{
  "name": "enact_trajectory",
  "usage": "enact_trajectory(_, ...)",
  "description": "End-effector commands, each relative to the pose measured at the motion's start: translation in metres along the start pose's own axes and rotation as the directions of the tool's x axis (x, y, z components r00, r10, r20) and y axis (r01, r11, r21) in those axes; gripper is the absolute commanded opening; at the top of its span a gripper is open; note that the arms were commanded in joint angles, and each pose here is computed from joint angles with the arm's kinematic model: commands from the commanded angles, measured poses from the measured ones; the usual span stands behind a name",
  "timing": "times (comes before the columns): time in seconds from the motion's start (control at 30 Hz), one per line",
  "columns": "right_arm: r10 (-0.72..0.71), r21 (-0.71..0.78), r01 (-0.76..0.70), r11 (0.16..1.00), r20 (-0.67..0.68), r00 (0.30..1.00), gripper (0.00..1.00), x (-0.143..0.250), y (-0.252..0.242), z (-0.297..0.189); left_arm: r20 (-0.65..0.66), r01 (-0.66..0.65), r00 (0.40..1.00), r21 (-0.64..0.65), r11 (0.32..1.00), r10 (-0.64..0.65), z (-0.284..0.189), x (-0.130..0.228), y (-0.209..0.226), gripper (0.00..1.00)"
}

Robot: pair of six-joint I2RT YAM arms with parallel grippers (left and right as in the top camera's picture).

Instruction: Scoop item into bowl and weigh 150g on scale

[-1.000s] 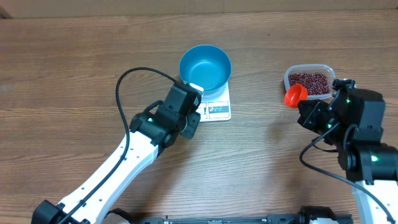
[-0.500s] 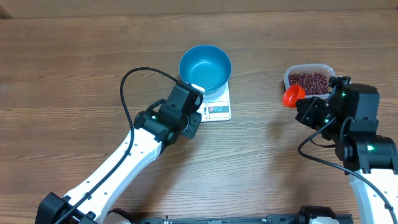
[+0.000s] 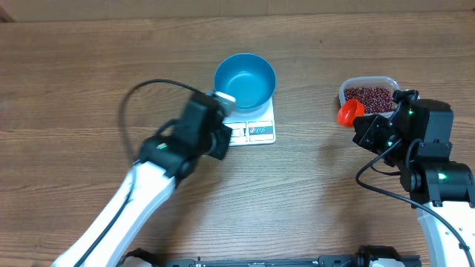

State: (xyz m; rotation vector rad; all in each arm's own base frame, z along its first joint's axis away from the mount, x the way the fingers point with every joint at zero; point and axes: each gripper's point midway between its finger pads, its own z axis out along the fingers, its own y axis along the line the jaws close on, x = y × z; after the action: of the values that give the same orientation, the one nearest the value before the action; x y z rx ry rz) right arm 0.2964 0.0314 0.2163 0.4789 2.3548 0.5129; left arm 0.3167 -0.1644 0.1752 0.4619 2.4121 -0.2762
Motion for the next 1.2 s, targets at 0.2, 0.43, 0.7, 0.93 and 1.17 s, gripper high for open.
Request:
enact_trajectory(0.2,-0.004,0.005,0.004,1.000,0.019,1.000,0.04,-0.005,0.001,-0.005,0.132,0.091,0.987,0.037,0.995,-0.095,-0.043,0.033,0.009,0.04)
enact_trajectory(0.43,0.002,0.008,-0.002,1.000,0.011,1.000,0.04,-0.003,0.000,-0.005,0.153,-0.004,0.988,0.039,0.999,-0.002,0.002,0.082,0.012,0.04)
enact_trajectory(0.7,0.002,0.009,-0.002,1.000,0.011,1.000,0.04,-0.004,0.000,-0.005,0.174,-0.097,0.980,0.020,0.995,0.092,0.023,0.085,0.014,0.04)
enact_trajectory(0.93,0.002,0.010,-0.002,1.000,0.010,1.000,0.04,-0.004,0.000,-0.004,0.120,-0.135,0.984,0.019,0.991,0.132,0.040,0.095,0.015,0.04)
enact_trajectory(1.17,0.002,0.010,-0.002,1.000,0.010,1.000,0.04,-0.004,0.000,-0.004,0.144,-0.153,0.978,0.015,0.988,0.149,0.048,0.087,0.015,0.04)
